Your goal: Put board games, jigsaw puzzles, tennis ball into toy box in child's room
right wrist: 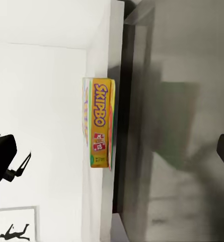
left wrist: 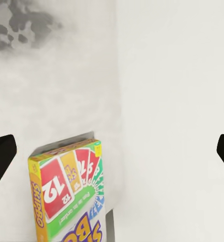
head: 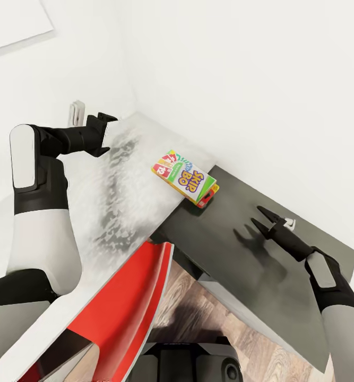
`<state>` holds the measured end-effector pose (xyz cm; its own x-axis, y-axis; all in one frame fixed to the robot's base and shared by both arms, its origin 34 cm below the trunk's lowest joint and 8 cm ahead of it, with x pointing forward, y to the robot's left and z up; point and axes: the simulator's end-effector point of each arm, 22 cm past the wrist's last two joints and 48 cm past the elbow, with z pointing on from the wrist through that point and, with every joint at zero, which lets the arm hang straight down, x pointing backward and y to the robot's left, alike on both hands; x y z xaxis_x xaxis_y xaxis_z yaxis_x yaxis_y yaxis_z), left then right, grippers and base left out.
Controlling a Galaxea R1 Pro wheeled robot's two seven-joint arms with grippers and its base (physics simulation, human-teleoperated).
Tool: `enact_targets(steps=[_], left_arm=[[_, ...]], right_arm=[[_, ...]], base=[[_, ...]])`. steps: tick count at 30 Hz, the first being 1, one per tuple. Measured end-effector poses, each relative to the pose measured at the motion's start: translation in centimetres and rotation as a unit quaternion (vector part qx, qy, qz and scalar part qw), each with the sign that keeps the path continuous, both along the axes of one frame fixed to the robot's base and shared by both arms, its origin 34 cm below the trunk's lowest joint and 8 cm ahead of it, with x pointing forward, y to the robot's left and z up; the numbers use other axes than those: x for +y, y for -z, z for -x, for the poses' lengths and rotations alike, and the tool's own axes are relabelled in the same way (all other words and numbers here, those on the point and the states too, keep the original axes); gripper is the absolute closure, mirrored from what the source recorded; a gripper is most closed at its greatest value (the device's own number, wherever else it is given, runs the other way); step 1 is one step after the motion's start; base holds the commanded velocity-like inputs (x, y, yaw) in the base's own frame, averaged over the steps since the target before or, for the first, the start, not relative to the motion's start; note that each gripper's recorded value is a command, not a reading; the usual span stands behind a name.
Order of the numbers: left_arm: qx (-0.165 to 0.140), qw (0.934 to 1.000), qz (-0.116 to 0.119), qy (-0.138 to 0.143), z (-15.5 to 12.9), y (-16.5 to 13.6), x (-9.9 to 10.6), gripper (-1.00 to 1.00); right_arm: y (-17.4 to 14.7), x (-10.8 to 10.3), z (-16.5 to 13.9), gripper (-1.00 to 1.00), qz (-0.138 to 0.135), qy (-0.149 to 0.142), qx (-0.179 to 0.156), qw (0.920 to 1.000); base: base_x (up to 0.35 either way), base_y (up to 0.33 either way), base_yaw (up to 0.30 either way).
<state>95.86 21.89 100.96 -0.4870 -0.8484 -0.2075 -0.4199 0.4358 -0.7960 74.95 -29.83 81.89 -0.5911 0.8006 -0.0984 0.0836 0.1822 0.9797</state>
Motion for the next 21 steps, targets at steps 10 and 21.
enact_targets(steps=[10, 21], left_arm=[[-0.002, 1.0000, 0.001, 0.001, 0.0, -0.2, -0.2, -1.00], [-0.003, 1.0000, 0.001, 0.003, -0.1, -0.4, -0.4, -1.00]], right_arm=[[1.5, -0.6, 0.2, -1.00, 0.018, 0.020, 0.004, 0.9996], [2.8, -1.3, 0.6, -1.00, 0.030, 0.037, 0.009, 0.9988]], base=[[0.000, 0.000, 0.112], [0.000, 0.000, 0.029]])
